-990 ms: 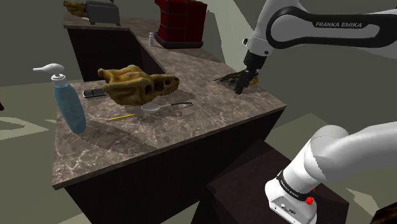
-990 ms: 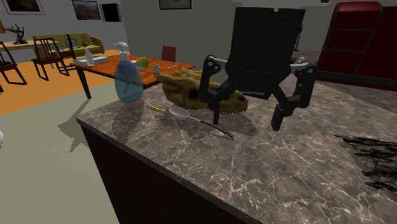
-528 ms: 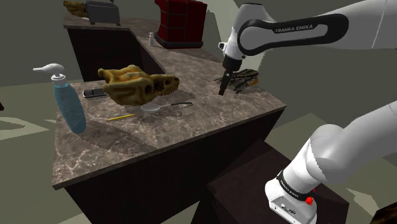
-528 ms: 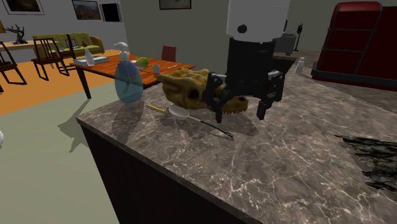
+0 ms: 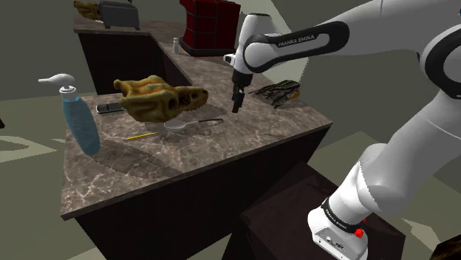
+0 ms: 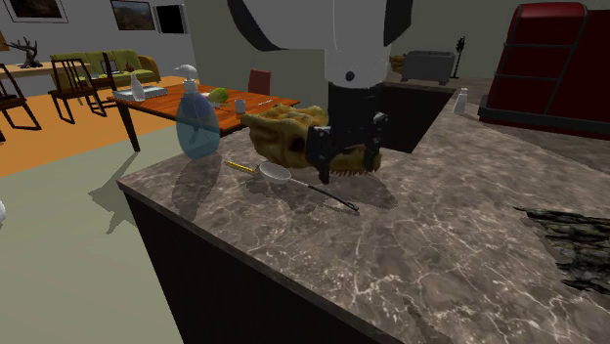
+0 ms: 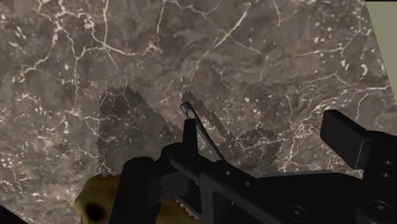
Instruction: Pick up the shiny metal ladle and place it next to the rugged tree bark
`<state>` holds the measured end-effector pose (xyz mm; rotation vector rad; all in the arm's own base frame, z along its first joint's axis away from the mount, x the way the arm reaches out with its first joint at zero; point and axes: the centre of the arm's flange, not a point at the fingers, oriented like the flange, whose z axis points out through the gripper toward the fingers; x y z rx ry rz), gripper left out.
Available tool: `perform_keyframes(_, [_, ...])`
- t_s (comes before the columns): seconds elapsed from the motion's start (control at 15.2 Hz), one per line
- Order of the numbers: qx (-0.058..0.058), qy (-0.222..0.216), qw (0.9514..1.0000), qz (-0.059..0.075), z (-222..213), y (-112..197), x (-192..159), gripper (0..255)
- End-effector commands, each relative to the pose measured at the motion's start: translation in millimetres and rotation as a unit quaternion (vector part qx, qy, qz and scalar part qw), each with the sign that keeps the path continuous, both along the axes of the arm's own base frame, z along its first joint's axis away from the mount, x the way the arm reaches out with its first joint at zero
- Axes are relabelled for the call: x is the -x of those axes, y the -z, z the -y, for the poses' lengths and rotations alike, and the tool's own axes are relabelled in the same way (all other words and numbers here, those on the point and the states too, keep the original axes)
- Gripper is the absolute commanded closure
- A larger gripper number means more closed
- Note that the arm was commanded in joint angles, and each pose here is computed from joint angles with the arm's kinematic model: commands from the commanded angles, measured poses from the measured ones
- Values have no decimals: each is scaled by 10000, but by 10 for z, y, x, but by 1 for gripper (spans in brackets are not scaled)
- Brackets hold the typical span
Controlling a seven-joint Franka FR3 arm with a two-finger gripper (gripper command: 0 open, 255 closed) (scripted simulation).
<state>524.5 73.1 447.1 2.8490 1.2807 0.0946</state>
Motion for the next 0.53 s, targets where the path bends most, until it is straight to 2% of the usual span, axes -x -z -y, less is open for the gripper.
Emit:
perform_keyframes(0.0, [39,-417,9991,39,-163,110,-190,0])
perform_keyframes(0.2, [97,-1017,9947,94,-425,271,-429,0])
perform_keyframes(0.46, [173,-1809,9832,167,-813,487,-697,0])
